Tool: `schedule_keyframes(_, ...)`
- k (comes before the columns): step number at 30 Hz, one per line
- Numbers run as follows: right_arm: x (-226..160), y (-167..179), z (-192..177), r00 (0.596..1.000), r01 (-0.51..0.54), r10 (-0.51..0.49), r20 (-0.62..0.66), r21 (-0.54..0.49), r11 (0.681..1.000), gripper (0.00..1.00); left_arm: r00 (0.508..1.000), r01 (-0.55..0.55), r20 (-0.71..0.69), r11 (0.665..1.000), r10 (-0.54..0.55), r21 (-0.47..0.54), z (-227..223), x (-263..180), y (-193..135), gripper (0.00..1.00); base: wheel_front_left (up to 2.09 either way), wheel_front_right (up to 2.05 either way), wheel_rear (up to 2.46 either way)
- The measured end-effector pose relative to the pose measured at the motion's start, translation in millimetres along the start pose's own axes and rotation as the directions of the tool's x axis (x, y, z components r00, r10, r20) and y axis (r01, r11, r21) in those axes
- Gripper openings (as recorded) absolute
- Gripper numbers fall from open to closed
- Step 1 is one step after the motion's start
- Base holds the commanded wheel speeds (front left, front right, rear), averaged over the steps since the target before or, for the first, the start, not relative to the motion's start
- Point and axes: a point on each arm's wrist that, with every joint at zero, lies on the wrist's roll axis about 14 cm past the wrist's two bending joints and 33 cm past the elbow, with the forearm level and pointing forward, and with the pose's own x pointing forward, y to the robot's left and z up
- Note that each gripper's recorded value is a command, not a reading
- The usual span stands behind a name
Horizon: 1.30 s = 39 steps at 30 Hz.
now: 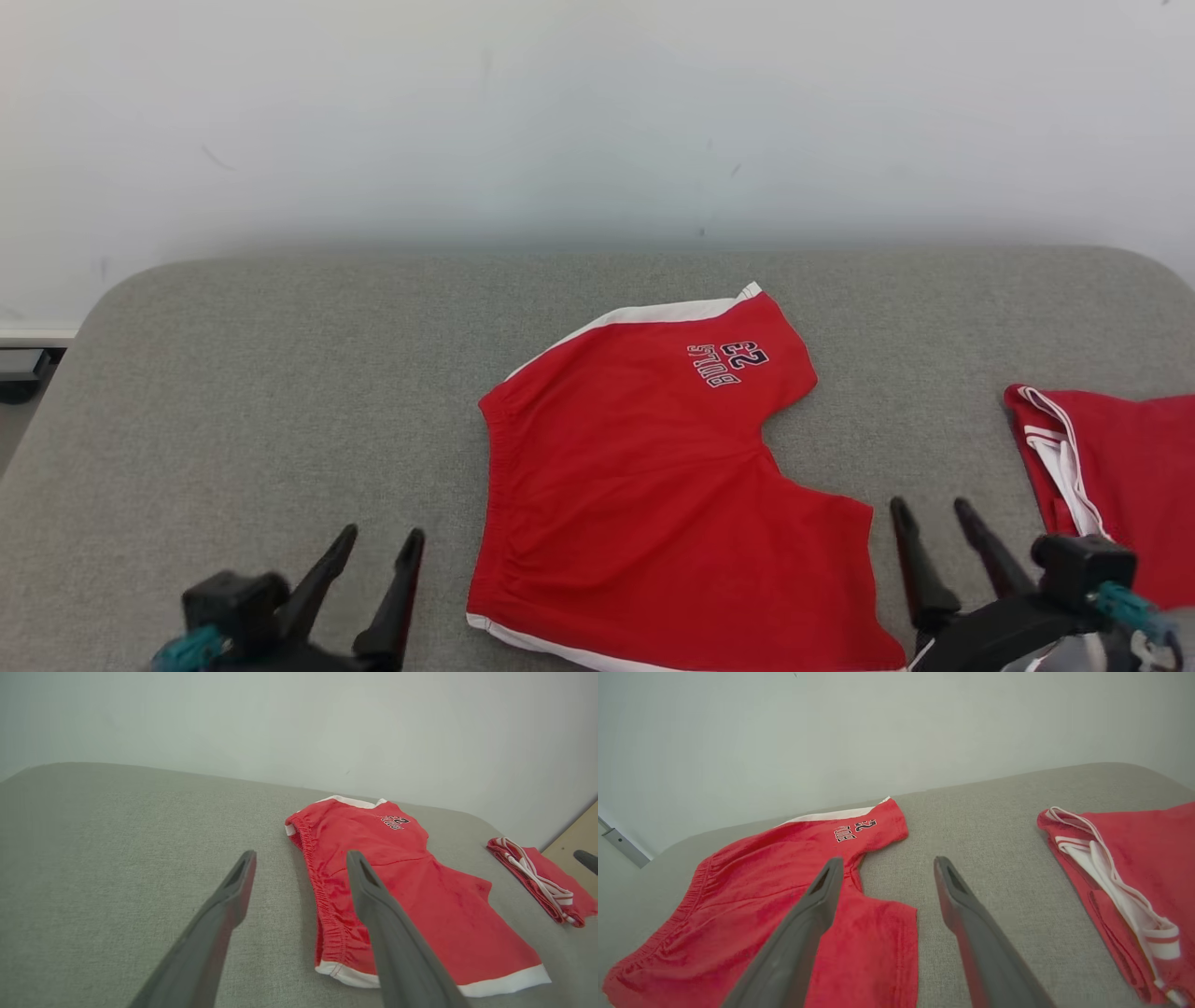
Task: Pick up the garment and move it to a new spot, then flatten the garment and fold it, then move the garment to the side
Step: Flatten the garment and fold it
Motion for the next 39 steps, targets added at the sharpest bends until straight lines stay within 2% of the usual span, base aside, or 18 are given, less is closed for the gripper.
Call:
schedule_keyframes(3,-1.9,6.3,-15.8,0.996,-0.016,0.016,-0.085,0.001,1.000,1.00,0.998,0.025,-0.057,1.000,-0.025,0.005,-3.7,10.9,-6.7,1.00,0.00,0.00,0.00)
schedule_keyframes(8,-9.6,10.5,-43.4,0.972,-0.024,0.023,-0.232,-0.001,1.000,1.00,0.971,0.032,-0.237,1.000,-0.031,-0.001,-38.4,17.6,-11.4,1.00,0.00,0.00,0.00)
schedule_keyframes(11,-17.4,5.3,-60.1,0.950,0.000,0.001,-0.313,0.004,1.000,1.00,0.935,0.038,-0.353,0.999,-0.040,-0.014,-63.0,17.0,-14.5,1.00,0.00,0.00,0.00)
schedule_keyframes(16,-33.3,-4.5,-89.8,0.893,0.043,-0.035,-0.450,0.007,0.999,1.00,0.861,0.064,-0.507,0.997,-0.038,0.034,-93.5,16.0,-13.2,1.00,0.00,0.00,0.00)
schedule_keyframes(25,-46.6,-10.0,-107.9,0.829,0.064,-0.050,-0.557,0.006,0.998,1.00,0.783,0.063,-0.622,0.997,-0.027,0.036,-117.7,12.6,-8.8,1.00,0.00,0.00,0.00)
schedule_keyframes(29,-53.7,-10.9,-112.8,0.807,0.071,-0.052,-0.588,0.008,0.997,1.00,0.777,0.057,-0.629,0.998,-0.034,0.017,-116.9,13.8,-9.5,1.00,0.00,0.00,0.00)
schedule_keyframes(33,-53.6,-13.7,-109.7,0.803,0.076,-0.061,-0.593,0.002,0.997,1.00,0.774,0.053,-0.632,0.999,-0.034,0.011,-116.1,12.6,-8.6,1.00,0.00,0.00,0.00)
schedule_keyframes(39,-59.5,-34.5,-106.6,0.795,0.138,-0.124,-0.594,-0.021,0.990,1.00,0.758,0.051,-0.652,0.999,-0.041,-0.003,-121.8,0.9,-10.6,1.00,0.00,0.00,0.00)
